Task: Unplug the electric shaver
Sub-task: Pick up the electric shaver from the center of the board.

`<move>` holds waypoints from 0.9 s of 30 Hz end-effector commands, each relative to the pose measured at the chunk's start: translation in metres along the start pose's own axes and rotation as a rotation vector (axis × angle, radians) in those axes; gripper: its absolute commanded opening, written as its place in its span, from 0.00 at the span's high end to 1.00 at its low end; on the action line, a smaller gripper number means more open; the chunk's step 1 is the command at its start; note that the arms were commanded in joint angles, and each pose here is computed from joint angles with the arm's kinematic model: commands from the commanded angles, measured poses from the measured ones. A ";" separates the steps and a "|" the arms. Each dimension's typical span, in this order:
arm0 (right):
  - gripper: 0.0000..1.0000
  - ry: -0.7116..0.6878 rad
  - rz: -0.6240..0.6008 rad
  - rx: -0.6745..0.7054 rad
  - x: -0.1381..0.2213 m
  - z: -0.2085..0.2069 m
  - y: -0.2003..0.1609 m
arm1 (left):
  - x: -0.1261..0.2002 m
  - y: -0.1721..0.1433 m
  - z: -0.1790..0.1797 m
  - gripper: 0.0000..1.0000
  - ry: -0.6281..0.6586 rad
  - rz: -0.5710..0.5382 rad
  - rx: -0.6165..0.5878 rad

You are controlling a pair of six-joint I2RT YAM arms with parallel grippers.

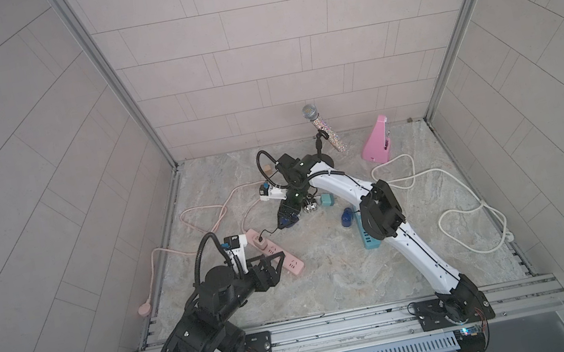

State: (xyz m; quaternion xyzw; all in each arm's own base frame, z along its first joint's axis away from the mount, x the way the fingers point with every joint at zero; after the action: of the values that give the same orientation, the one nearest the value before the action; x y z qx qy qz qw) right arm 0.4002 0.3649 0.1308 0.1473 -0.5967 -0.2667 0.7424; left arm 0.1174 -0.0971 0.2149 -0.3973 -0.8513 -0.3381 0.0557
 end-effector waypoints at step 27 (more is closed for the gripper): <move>0.01 -0.362 0.022 0.188 0.032 0.065 -0.005 | 0.004 -0.001 0.001 0.12 -0.029 -0.029 -0.003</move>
State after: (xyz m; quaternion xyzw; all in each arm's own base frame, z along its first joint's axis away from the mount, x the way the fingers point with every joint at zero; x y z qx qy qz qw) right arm 0.3368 0.3388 0.1511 0.1206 -0.6855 -0.2307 0.6799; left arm 0.1136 -0.0947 0.2192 -0.3928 -0.8566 -0.3324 0.0369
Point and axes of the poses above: each gripper's point midway between its finger pads, its own x axis back along the fingers, its own z axis along the line the jaws close on, y = z × x, the point moved 8 cm from there along x, back along the fingers, and after that the axes turned 11 degrees about x, right-handed, at the moved point
